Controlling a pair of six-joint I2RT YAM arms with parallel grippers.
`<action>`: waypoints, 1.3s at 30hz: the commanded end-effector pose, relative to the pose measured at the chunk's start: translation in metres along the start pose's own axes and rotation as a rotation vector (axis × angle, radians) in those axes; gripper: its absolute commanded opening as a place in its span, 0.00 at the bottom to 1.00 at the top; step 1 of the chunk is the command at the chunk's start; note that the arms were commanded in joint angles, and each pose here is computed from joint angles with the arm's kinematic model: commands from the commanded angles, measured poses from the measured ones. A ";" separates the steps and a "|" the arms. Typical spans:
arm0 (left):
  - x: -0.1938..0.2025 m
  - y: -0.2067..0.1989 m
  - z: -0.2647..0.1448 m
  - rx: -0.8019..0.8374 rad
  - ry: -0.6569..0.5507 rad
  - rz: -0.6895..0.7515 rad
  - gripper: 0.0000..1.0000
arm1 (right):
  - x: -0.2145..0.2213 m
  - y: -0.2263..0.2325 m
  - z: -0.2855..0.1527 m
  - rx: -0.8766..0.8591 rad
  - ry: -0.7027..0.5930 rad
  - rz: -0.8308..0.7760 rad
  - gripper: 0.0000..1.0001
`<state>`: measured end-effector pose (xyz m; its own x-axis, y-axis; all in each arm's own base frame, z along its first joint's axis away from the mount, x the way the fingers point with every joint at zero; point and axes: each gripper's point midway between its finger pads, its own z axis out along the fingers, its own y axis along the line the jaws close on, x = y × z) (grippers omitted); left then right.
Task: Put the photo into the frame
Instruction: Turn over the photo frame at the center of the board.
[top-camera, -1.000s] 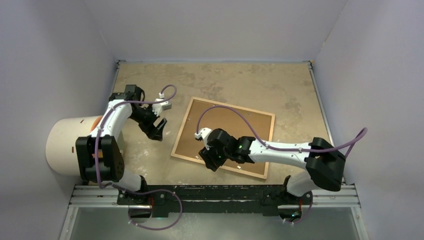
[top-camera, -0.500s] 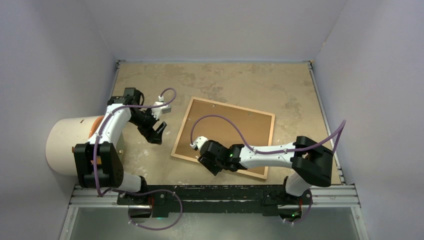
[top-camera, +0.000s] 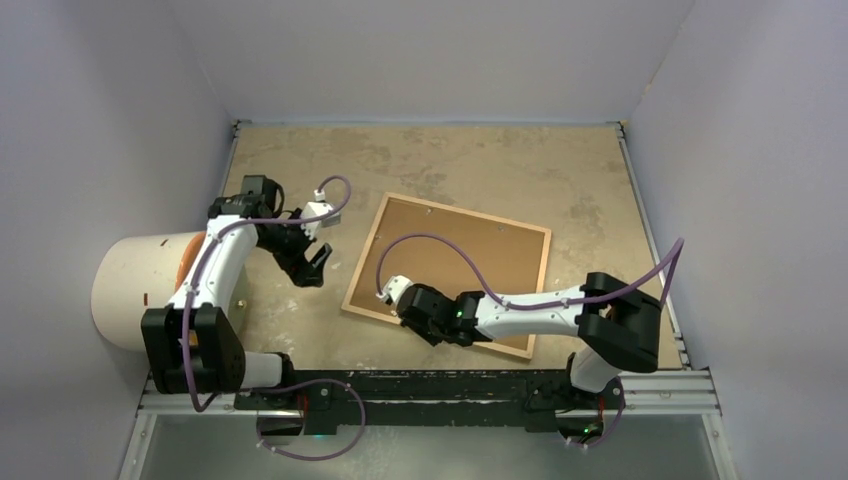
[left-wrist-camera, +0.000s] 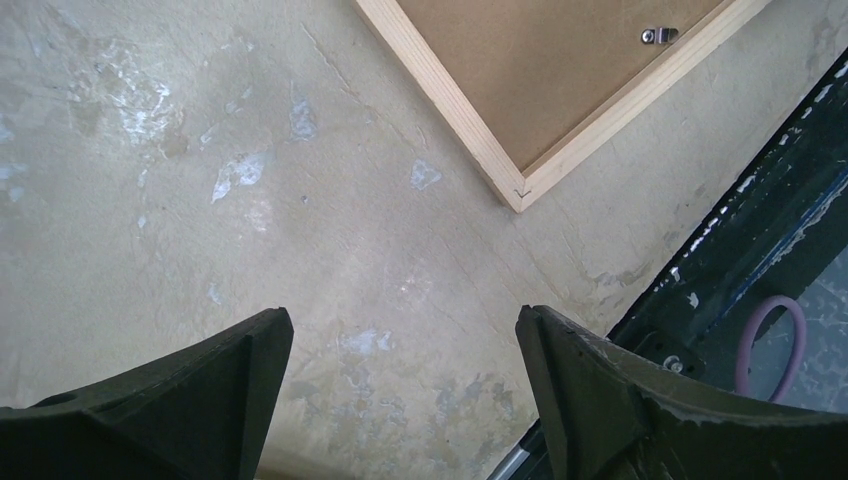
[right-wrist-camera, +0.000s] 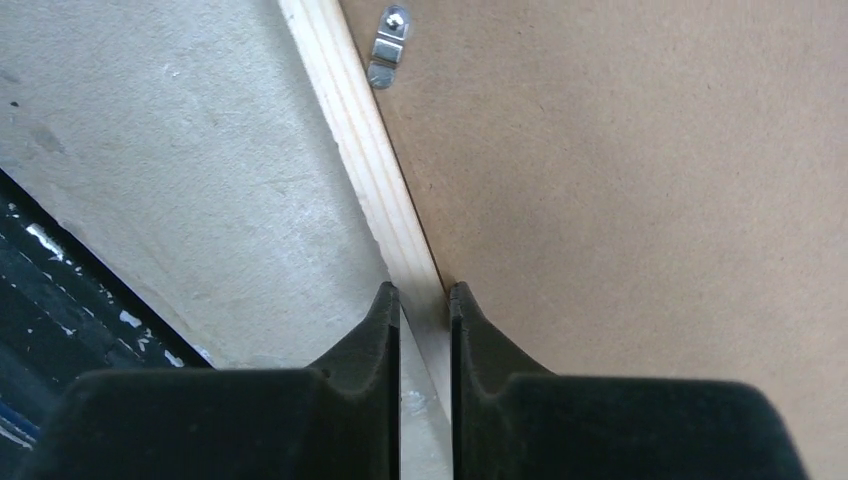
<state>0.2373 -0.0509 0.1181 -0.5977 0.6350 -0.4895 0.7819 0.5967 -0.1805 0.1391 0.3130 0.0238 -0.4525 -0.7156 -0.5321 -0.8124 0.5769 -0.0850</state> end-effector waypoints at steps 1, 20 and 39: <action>-0.007 -0.007 -0.006 -0.016 -0.068 0.093 0.90 | -0.011 -0.009 -0.002 0.048 -0.020 0.021 0.04; -0.062 -0.052 -0.061 -0.302 -0.410 1.121 0.98 | -0.161 0.003 -0.123 -0.265 -0.316 0.187 0.00; -0.117 -0.054 -0.048 -0.365 -0.396 1.523 0.82 | -0.199 -0.014 -0.160 -0.382 -0.360 0.267 0.00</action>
<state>0.2445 -0.1195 0.2175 0.7464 0.6134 -0.2581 0.5173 -0.2907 0.8049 0.1744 0.3699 0.2179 -0.5978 -0.4308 -0.6761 -0.7688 0.5470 0.3313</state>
